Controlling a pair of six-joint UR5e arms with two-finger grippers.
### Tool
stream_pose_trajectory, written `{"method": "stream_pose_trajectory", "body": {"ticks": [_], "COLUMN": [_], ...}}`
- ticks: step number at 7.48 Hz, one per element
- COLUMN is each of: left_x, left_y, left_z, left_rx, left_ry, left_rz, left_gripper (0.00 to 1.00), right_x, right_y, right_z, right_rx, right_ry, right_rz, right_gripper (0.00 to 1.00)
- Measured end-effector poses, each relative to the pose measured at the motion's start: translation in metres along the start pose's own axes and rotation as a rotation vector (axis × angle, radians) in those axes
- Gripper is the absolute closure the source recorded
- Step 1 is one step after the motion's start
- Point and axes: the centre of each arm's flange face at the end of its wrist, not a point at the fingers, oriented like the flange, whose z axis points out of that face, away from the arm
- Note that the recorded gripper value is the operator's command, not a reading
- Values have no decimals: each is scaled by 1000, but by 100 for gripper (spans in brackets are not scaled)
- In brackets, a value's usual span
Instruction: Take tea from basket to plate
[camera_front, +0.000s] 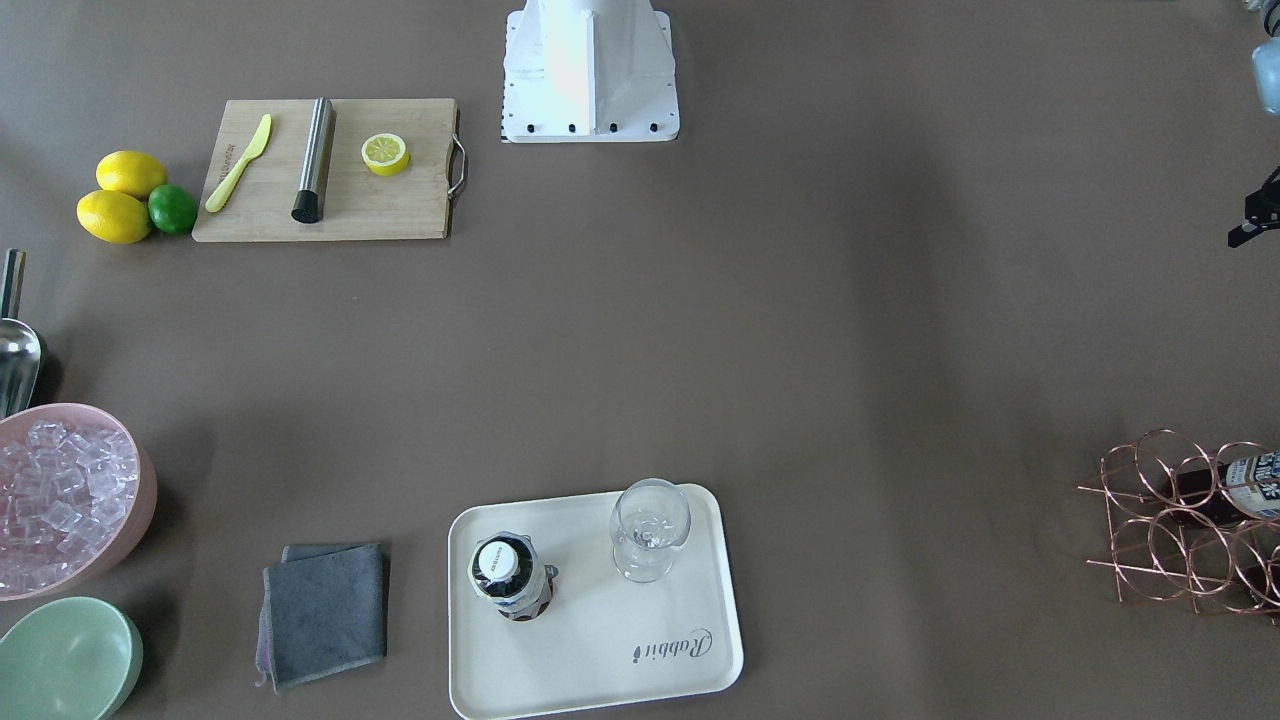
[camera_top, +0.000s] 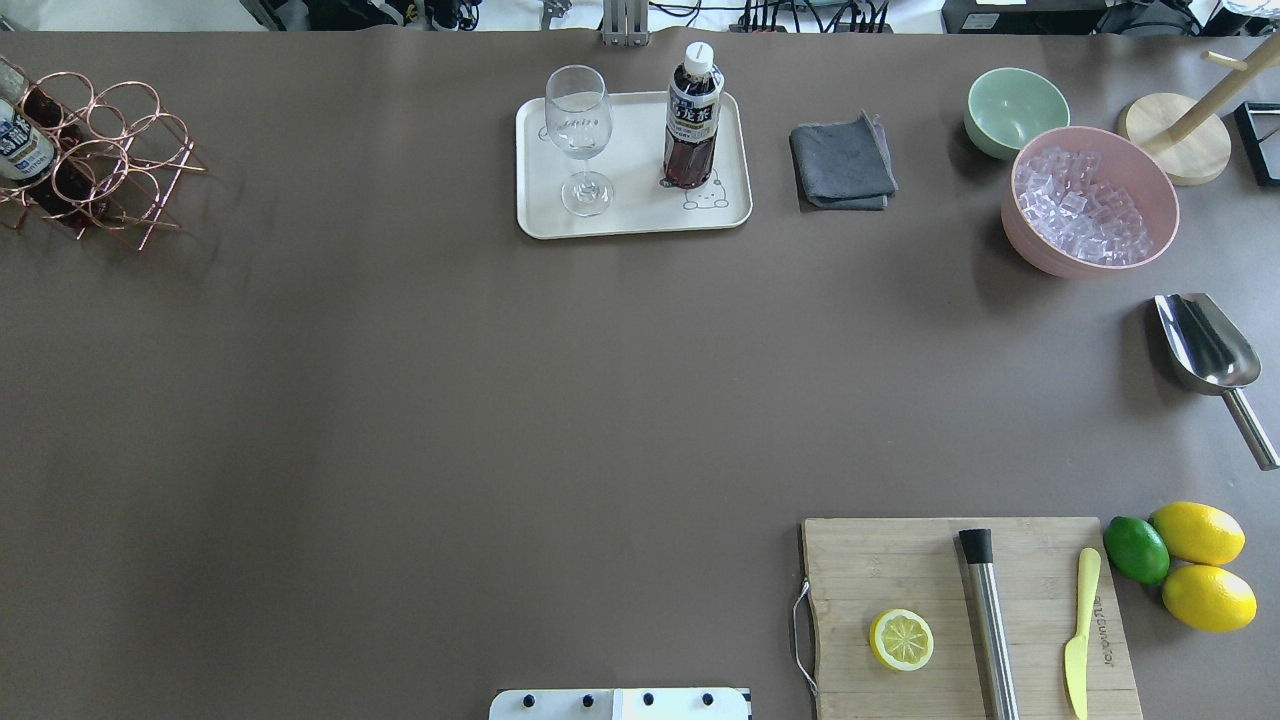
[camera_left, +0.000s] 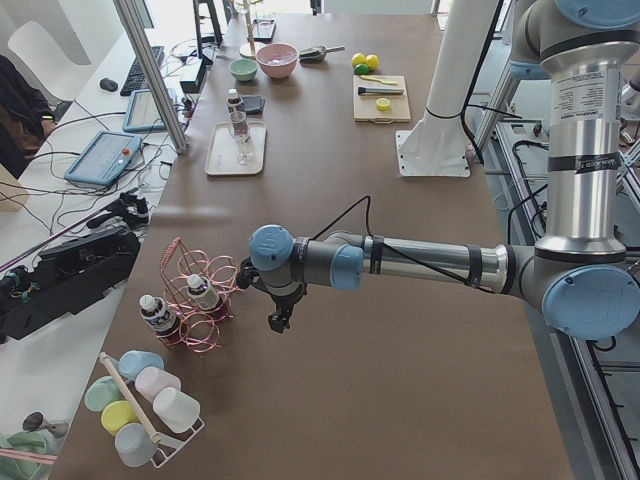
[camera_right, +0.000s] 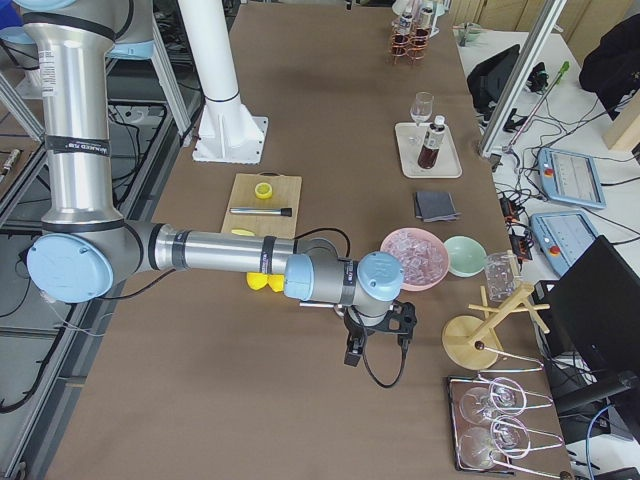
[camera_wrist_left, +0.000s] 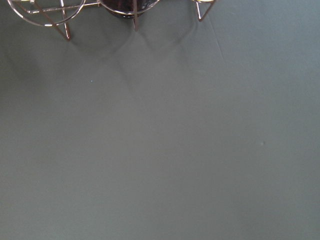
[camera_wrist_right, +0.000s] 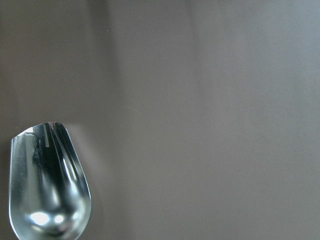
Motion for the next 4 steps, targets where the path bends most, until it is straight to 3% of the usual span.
{"method": "stream_pose_trajectory", "body": {"ticks": [2,4], "left_x": [31,57], "left_y": [-37,-51], "left_z": [-25,-45], "left_rx": [-60,-94], "left_ry": [11,-70], "left_rz": [-246,-287], "left_gripper": [1,1], "right_x": [-4,-4], "right_y": [-4,-3], "right_z": [-1,3], "right_rx": [21,18], "right_ry": [-2,1], "right_rz": [-40,-45], "right_gripper": [0,0]}}
